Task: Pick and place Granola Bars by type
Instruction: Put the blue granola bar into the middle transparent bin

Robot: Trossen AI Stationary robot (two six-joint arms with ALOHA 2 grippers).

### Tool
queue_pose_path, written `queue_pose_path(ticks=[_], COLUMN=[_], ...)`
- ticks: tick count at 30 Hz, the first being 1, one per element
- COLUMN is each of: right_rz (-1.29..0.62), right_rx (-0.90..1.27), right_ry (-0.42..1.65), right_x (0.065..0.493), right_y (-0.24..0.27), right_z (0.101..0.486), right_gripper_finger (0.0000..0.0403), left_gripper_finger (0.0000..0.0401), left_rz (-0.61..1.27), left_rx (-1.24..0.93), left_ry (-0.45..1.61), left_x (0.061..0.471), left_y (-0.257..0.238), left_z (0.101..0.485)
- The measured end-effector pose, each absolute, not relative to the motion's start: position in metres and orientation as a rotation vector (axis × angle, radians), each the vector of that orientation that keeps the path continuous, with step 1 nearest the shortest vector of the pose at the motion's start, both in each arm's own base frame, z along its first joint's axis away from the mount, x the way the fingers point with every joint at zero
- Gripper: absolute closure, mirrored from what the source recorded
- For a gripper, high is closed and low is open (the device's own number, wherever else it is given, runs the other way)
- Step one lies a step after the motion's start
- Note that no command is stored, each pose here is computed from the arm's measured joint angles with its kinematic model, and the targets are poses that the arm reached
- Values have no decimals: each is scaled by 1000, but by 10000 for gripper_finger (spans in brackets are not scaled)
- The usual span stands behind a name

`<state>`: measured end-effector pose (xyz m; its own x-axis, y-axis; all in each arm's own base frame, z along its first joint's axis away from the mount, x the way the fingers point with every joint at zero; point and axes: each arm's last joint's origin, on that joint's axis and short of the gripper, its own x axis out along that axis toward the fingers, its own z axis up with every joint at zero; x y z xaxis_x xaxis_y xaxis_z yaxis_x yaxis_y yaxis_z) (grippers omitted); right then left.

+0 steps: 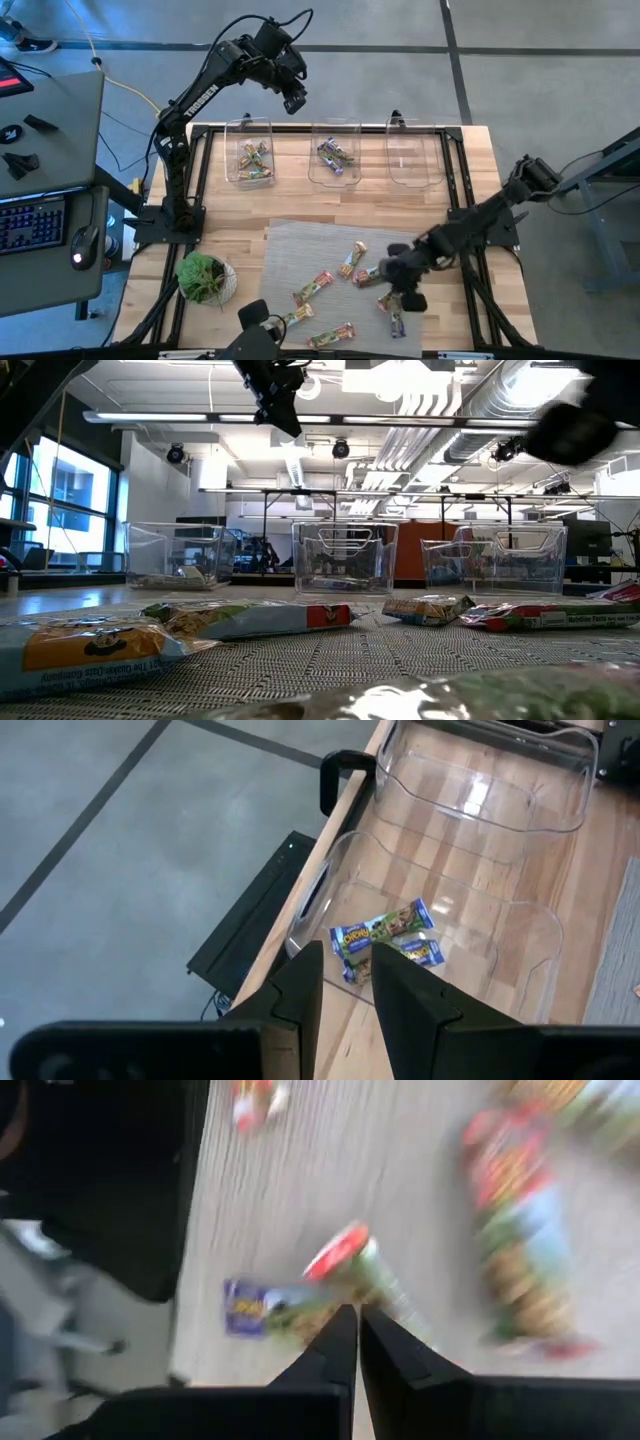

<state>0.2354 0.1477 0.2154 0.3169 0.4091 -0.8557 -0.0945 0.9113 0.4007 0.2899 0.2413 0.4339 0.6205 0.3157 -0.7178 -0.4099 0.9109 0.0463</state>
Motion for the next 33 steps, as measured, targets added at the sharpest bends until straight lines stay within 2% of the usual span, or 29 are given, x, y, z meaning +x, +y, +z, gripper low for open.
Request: queue_pose_path(ticks=[6,11,17,26,29,33], right_rz=[193,8,-77,-43,-95,-150], right_rx=[17,4,121,236,336,583], right_ry=[1051,999,1090,1150,1156,1136], right_x=[269,282,276,262,255,244], right_y=[103,68,59,95,111,138], right_z=[264,275,269,267,264,241], right_gripper_finger=[403,402,382,314,297,283], left_gripper_finger=[318,318,318,318,318,318], left_rz=[414,399,391,396,395,402], left_rx=[-125,-127,-127,-136,-146,-161], left_ry=[809,844,858,855,852,849], left_x=[289,287,287,287,287,287], left_y=[241,239,238,238,238,238], left_z=[433,431,430,430,430,430])
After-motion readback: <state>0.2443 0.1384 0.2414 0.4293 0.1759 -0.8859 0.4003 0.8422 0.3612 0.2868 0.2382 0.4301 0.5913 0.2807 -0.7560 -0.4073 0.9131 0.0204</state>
